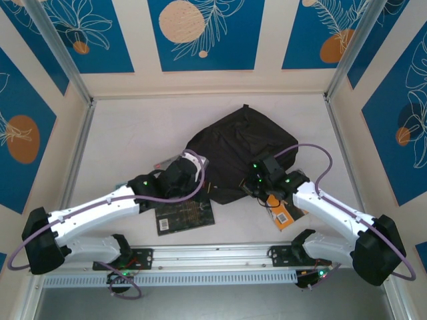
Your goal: Pack books, pencil case, and school supplies into a backpack
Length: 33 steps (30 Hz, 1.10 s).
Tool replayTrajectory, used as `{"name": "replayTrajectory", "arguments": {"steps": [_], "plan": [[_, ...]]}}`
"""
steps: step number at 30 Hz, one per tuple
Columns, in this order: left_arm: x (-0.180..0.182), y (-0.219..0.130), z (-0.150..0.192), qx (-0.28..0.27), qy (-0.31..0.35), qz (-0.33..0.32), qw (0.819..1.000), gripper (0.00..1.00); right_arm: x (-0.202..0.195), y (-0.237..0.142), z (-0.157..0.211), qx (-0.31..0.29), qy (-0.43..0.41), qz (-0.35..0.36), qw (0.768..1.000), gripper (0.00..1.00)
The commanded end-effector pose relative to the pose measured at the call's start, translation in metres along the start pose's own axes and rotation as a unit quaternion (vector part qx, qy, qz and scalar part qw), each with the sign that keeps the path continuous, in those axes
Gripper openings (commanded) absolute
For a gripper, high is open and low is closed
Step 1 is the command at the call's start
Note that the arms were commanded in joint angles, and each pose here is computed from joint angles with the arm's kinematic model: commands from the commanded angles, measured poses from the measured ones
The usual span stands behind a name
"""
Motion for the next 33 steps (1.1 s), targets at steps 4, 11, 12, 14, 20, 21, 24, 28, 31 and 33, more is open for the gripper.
{"name": "replayTrajectory", "arguments": {"steps": [4, 11, 12, 14, 20, 21, 24, 28, 31, 33], "plan": [[0.021, -0.024, -0.008, -0.026, 0.000, -0.068, 0.997, 0.00, -0.016, -0.001, -0.005, -0.030, -0.030, 0.040, 0.998, 0.00], [0.014, -0.021, -0.023, -0.029, 0.008, -0.045, 0.999, 0.00, -0.002, 0.000, 0.005, -0.013, -0.094, 0.008, 0.995, 0.00], [0.014, -0.021, -0.026, -0.020, 0.007, -0.050, 0.999, 0.00, -0.001, -0.002, 0.006, -0.021, -0.107, 0.009, 0.994, 0.00], [0.011, -0.021, -0.034, 0.013, 0.011, -0.063, 0.998, 0.04, 0.006, -0.006, 0.010, -0.033, -0.158, -0.013, 0.987, 0.00], [0.004, -0.020, -0.043, 0.078, 0.030, -0.073, 0.994, 0.53, 0.008, -0.011, 0.021, -0.087, -0.266, -0.097, 0.955, 0.09], [0.003, -0.019, -0.042, 0.085, 0.027, -0.070, 0.994, 0.58, 0.006, -0.010, 0.022, -0.082, -0.266, -0.104, 0.955, 0.10], [-0.003, -0.011, -0.039, 0.122, 0.027, -0.051, 0.991, 0.62, -0.005, 0.000, 0.029, -0.045, -0.265, -0.083, 0.960, 0.13], [-0.005, 0.003, -0.036, 0.191, 0.038, -0.078, 0.978, 0.63, -0.015, 0.013, 0.036, -0.021, -0.271, -0.039, 0.962, 0.13], [-0.009, 0.015, -0.034, 0.234, 0.053, -0.086, 0.967, 0.63, -0.016, 0.014, 0.038, -0.027, -0.267, -0.040, 0.962, 0.12], [-0.018, 0.023, -0.033, 0.244, 0.062, -0.071, 0.965, 0.68, -0.015, 0.014, 0.037, -0.032, -0.265, -0.043, 0.963, 0.11]]}}
Point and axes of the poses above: each hand's point on the last joint's axis, 136 mm out from that joint toward the fingers, its own y axis out along the fingers, its own x axis along the line the jaws close on, z = x × y, the point moved 7 cm from there along -y, back along the fingers, and after that the axes turned 11 degrees about y, right-handed, at the moved point
